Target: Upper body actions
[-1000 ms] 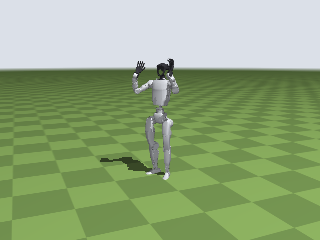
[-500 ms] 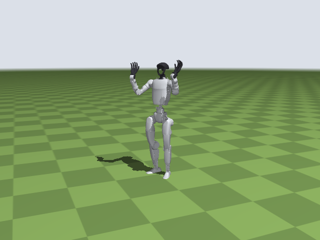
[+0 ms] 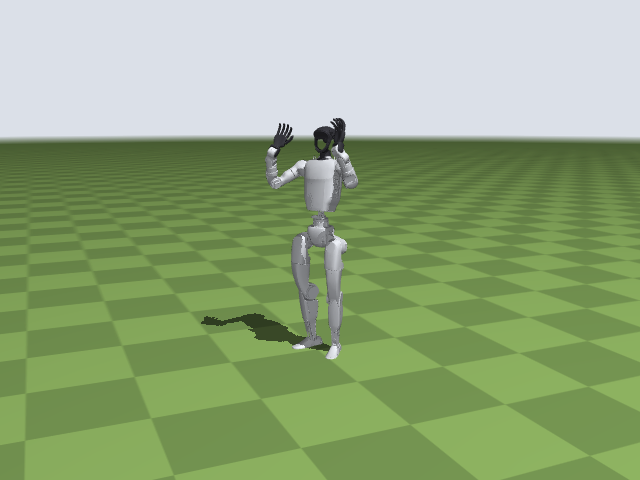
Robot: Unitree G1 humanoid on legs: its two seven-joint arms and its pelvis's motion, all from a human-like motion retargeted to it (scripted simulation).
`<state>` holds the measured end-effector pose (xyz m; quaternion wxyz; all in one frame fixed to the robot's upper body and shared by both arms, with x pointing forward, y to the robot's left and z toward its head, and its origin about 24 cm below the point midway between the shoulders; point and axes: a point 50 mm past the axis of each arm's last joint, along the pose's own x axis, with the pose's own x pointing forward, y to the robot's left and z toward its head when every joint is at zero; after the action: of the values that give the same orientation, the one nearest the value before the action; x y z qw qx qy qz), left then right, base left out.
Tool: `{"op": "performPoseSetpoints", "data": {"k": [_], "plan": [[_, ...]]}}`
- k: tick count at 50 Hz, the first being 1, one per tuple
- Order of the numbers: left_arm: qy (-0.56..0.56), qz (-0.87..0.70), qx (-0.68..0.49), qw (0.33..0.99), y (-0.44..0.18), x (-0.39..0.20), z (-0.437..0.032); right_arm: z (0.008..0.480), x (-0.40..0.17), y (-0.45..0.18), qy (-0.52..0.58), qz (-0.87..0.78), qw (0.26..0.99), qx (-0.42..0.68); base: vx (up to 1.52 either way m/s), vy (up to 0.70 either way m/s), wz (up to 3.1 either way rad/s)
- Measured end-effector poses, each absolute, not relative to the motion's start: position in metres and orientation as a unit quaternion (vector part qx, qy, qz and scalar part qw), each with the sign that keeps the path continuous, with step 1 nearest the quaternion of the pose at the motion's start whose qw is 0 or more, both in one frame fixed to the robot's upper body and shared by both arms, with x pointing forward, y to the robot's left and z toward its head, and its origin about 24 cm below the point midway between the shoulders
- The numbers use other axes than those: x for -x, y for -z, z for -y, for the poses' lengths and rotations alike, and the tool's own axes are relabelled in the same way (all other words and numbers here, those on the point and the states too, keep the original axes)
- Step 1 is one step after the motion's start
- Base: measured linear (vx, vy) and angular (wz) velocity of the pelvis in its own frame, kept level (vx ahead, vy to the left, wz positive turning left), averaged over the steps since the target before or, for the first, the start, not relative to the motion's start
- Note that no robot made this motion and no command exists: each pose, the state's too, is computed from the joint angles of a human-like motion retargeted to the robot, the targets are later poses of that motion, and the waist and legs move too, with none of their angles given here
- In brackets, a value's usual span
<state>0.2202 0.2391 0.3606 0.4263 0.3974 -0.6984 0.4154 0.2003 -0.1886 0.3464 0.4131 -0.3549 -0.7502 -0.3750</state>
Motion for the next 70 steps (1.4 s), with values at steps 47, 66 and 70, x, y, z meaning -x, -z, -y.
{"op": "performPoseSetpoints", "data": {"k": [47,66,70], "plan": [[-0.164,-0.654,0.108,0.731,0.173,0.002,-0.230,0.225,0.002,0.172,0.119,-0.652,0.734,0.149,0.00,-0.01,0.00],[0.021,-0.752,-0.005,0.659,0.175,0.051,-0.197,0.212,0.021,0.176,-0.127,-0.722,0.663,0.155,0.01,0.00,0.05],[0.067,-0.736,-0.100,0.666,0.173,0.034,-0.222,0.223,-0.006,0.175,-0.091,-0.678,0.705,0.189,0.00,0.00,0.00]]}}
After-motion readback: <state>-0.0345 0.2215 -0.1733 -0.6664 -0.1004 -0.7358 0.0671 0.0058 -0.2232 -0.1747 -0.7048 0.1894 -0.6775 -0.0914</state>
